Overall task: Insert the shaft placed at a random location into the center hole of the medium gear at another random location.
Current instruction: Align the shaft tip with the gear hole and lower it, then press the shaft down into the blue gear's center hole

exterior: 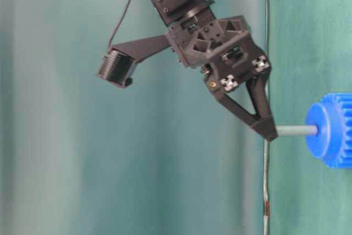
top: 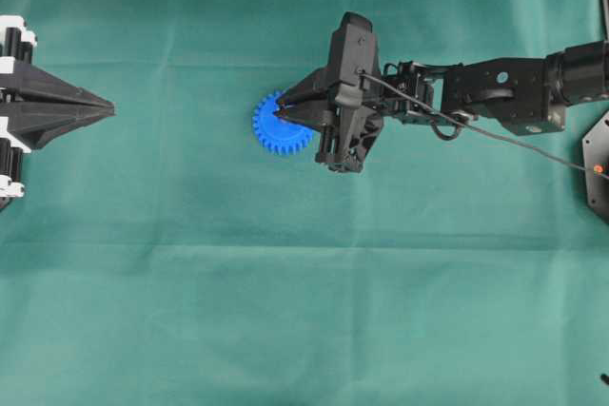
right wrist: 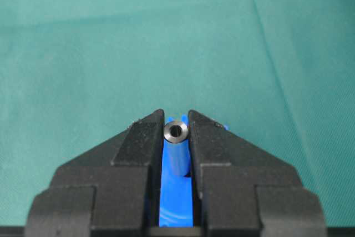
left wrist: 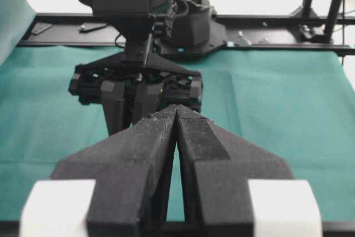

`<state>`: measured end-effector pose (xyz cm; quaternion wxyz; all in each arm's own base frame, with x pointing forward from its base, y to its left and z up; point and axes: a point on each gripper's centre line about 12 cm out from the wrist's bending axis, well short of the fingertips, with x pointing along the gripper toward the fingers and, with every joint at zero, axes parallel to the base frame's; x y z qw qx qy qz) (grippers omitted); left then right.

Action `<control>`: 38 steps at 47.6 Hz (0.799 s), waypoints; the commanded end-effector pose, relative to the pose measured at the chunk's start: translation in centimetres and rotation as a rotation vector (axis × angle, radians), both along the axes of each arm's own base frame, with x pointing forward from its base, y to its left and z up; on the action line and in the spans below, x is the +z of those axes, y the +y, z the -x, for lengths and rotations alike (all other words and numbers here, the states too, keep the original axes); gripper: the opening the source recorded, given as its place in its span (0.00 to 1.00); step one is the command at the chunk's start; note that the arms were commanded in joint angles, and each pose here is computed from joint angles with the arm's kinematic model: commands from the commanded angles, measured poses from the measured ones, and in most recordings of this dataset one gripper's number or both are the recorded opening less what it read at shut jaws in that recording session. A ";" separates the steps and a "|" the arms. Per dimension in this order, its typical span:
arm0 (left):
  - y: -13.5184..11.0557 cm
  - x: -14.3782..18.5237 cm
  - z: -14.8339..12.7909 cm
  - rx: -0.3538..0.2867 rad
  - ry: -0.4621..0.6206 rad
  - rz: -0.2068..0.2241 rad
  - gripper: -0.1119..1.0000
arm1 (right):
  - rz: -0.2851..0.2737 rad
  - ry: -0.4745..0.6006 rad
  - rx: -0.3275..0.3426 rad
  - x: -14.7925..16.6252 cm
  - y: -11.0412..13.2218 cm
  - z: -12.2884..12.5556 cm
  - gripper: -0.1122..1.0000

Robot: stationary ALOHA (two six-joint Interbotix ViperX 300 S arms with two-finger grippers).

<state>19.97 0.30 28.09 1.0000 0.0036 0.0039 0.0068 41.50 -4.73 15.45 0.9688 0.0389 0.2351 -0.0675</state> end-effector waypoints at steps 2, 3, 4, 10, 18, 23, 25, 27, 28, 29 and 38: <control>0.1 0.9 -0.3 0.002 -0.018 -0.002 0.10 | 0.020 -0.093 0.005 3.5 0.0 -0.3 0.22; 0.1 0.9 -0.3 0.002 -0.018 -0.002 0.10 | 0.022 -0.098 0.004 3.7 -0.1 -0.3 0.22; 0.1 0.9 -0.3 0.002 -0.020 -0.002 0.10 | 0.022 -0.101 0.004 3.8 -0.1 -0.2 0.22; 0.1 0.9 -0.3 0.002 -0.018 -0.002 0.10 | 0.023 -0.098 0.005 3.8 -0.1 -0.2 0.22; 0.1 0.9 -0.3 0.002 -0.020 -0.002 0.10 | 0.022 -0.098 0.004 3.7 -0.1 -0.3 0.22; 0.1 0.9 -0.3 0.002 -0.018 -0.002 0.10 | 0.018 -0.095 0.001 3.1 -0.1 -0.5 0.22; 0.1 0.9 -0.3 0.002 -0.018 -0.002 0.10 | 0.015 -0.089 -0.001 2.7 -0.1 -0.5 0.22; 0.1 0.9 -0.3 0.002 -0.018 -0.002 0.10 | 0.013 -0.079 0.000 2.1 -0.1 -0.6 0.22; 0.1 0.9 -0.3 0.002 -0.018 -0.002 0.10 | 0.011 -0.074 -0.001 1.9 -0.1 -0.7 0.22; 0.1 0.9 -0.3 0.002 -0.020 -0.002 0.10 | 0.009 -0.070 -0.003 1.6 -0.2 -0.7 0.22; 0.1 0.9 -0.3 0.002 -0.020 -0.002 0.10 | -0.005 -0.044 -0.013 0.3 -0.2 -0.8 0.22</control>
